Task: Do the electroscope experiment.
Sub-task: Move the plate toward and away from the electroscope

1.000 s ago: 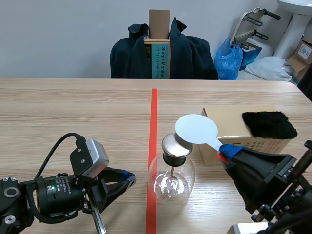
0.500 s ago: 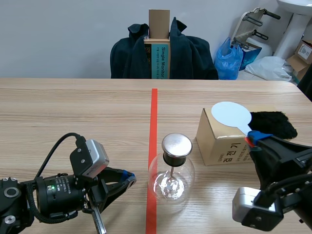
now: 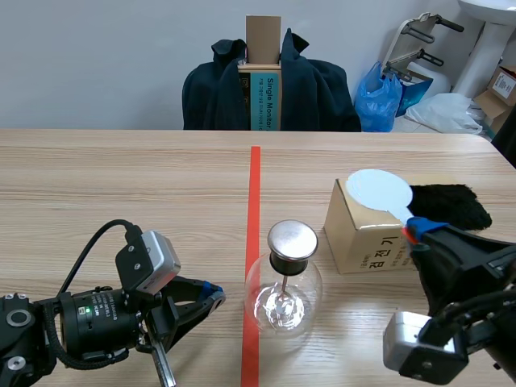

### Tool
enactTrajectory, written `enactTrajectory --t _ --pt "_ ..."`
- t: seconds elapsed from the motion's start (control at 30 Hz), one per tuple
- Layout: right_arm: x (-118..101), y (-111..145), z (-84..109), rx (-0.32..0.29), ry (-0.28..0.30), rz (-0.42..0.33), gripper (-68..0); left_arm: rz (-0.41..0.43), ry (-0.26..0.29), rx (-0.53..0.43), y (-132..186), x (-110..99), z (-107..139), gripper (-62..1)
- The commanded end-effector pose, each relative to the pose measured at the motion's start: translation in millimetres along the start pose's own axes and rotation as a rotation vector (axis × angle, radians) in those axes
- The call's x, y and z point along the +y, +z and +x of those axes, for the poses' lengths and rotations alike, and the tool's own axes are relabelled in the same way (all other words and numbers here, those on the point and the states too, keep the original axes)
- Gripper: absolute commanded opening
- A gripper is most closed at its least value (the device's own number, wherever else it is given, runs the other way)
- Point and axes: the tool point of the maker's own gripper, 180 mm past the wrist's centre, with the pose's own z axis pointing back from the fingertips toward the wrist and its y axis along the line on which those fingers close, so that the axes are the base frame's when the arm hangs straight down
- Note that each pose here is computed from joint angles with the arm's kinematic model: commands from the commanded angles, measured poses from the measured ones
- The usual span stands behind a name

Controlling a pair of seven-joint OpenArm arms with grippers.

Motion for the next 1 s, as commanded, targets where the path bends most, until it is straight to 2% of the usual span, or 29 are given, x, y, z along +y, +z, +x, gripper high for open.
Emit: enactTrajectory --t 0.0,0.27,0.5,0.73,0.97 --pt "-13.0 -3.2 0.7 -0.028 0.027 -0.039 -66.7 0.007 0.009 -0.039 -1.2 0.8 9.5 -58.5" --pt "-12.1 0.2 31.3 -0.199 0.031 -0.037 -66.7 0.007 0.009 -0.039 -1.2 0.8 9.5 -58.5" --pt "-11.4 5.2 50.5 -0.309 0.033 -0.035 -66.7 0.007 0.009 -0.039 -1.2 0.8 9.5 -58.5" --pt "-11.0 9.1 61.5 -0.374 0.034 -0.034 -66.7 0.007 0.009 -0.039 -1.2 0.8 9.5 -58.5" --pt "-10.9 9.9 63.6 -0.387 0.034 -0.034 -66.7 0.007 0.009 -0.039 -1.2 0.8 9.5 -58.5"
